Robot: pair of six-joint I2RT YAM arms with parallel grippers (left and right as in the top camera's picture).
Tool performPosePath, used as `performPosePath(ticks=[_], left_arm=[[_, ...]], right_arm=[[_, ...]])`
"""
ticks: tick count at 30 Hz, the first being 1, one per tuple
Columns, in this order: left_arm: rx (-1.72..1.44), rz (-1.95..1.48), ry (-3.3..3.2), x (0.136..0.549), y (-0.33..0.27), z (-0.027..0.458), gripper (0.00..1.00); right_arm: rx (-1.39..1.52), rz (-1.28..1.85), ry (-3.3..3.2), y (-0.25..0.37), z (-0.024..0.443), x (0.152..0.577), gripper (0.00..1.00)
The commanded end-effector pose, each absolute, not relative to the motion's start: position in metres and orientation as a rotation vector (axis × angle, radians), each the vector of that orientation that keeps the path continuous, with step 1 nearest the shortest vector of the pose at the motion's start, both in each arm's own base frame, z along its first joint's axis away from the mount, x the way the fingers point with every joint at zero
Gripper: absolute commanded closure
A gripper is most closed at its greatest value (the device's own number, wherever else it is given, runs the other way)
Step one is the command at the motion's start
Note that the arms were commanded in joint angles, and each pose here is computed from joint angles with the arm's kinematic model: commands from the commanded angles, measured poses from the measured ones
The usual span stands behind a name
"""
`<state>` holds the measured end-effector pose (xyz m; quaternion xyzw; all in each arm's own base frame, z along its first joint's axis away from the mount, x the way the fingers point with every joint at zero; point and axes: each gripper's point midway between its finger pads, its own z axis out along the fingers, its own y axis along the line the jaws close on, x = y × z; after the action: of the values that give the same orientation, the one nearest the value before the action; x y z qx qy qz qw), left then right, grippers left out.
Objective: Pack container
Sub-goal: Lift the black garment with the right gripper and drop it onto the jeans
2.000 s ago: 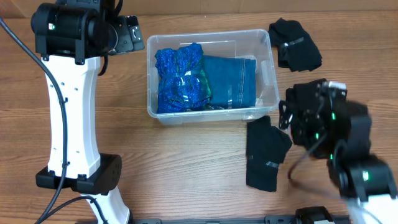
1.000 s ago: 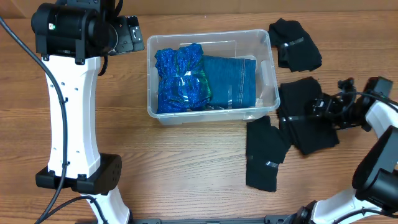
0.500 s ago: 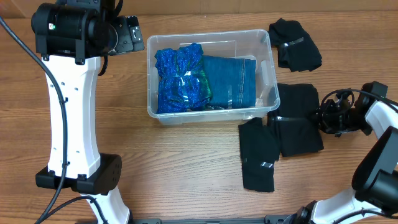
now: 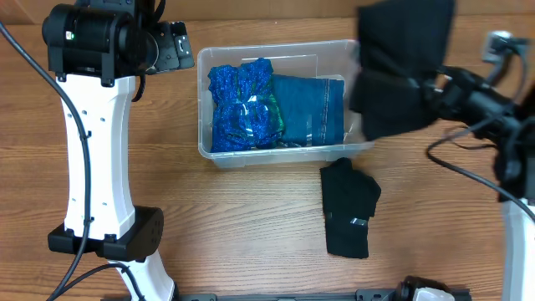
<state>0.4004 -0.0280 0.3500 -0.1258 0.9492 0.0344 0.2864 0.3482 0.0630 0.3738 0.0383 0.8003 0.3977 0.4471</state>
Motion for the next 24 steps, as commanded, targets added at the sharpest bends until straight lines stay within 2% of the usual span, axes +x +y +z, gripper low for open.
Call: performPosePath(ticks=[1, 9, 10, 11, 13, 14, 19, 22, 24], left_arm=[[-0.336, 0.118, 2.533, 0.402, -0.024, 0.350, 0.00], [-0.336, 0.118, 2.533, 0.402, -0.024, 0.350, 0.00], [-0.336, 0.118, 2.532, 0.402, -0.024, 0.350, 0.00], [-0.336, 0.118, 2.533, 0.402, -0.024, 0.350, 0.00], [-0.336, 0.118, 2.532, 0.402, -0.024, 0.350, 0.00], [-0.336, 0.118, 2.533, 0.402, -0.024, 0.350, 0.00], [-0.336, 0.118, 2.533, 0.402, -0.024, 0.350, 0.00], [-0.336, 0.118, 2.533, 0.402, -0.024, 0.350, 0.00], [-0.336, 0.118, 2.533, 0.402, -0.024, 0.350, 0.00]], right_arm=[[0.366, 1.044, 2.102, 0.097, 0.339, 0.381, 0.96], [0.452, 1.087, 2.413, 0.179, 0.195, 0.443, 0.96], [0.466, 1.068, 2.447, 0.180, 0.178, 0.446, 0.90], [0.506, 1.014, 2.473, 0.174, 0.166, 0.447, 0.67], [0.517, 0.868, 2.466, 0.150, 0.163, 0.450, 0.46], [0.464, 0.838, 2.441, 0.139, 0.176, 0.449, 0.42], [0.305, 0.710, 2.317, 0.094, 0.253, 0.415, 0.37], [0.442, 0.646, 2.407, 0.058, 0.251, 0.374, 0.28], [0.586, 0.549, 2.577, 0.029, 0.220, 0.337, 0.18]])
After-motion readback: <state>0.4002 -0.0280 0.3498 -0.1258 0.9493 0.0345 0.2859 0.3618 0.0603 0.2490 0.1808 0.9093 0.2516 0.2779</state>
